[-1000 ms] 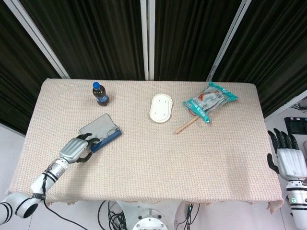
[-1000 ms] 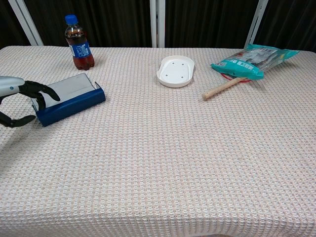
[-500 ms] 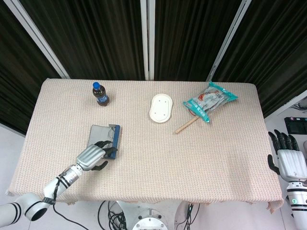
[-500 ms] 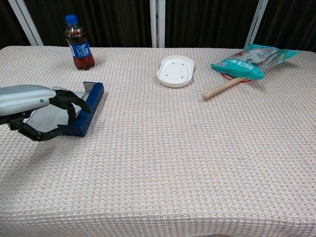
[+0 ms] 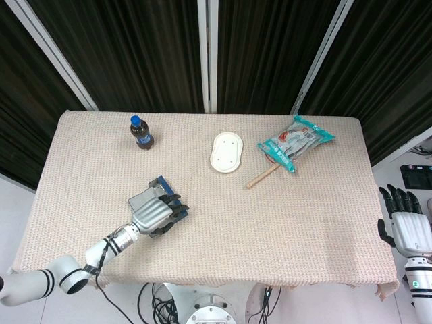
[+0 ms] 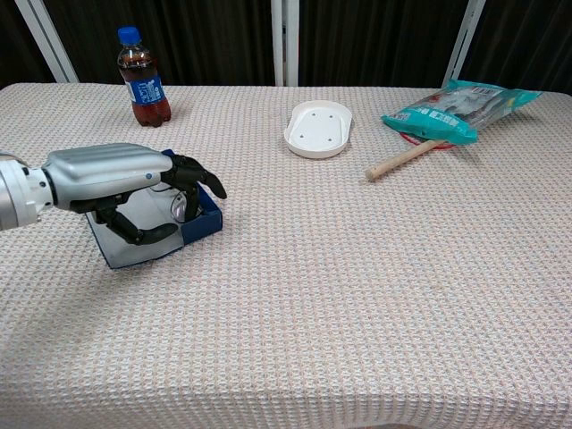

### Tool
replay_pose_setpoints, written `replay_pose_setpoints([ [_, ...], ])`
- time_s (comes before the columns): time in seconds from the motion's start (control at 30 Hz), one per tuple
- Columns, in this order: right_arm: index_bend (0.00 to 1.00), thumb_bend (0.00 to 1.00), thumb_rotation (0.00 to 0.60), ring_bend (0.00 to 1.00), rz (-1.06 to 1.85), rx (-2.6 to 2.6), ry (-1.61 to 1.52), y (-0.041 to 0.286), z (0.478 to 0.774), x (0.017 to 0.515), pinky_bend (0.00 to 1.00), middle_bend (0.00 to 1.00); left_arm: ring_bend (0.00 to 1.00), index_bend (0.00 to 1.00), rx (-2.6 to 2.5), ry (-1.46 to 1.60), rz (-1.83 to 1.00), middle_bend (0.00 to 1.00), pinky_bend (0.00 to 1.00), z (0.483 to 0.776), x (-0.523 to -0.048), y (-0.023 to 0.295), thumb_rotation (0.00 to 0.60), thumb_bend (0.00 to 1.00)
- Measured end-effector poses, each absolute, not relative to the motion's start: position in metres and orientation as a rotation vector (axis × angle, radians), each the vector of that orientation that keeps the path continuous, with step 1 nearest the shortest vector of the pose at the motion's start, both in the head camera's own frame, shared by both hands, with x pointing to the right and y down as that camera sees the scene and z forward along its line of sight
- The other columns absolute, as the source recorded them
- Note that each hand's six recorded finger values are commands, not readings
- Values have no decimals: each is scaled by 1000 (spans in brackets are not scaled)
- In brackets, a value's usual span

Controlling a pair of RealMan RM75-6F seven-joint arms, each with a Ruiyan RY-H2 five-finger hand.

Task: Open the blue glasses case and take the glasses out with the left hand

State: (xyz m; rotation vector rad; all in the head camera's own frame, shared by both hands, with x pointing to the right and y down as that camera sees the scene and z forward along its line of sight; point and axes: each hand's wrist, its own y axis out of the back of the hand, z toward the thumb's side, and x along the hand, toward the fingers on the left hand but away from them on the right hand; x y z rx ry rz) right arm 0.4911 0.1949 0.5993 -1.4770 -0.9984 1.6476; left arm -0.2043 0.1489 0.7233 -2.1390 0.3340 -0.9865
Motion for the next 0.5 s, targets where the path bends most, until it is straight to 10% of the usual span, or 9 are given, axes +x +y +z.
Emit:
replay_pose_setpoints([
  [0.5, 0, 503, 600, 0, 1657, -1479, -995, 195, 602, 491, 0, 0, 74, 175, -2082, 381, -1015, 386, 197, 746, -186, 103, 600, 492],
])
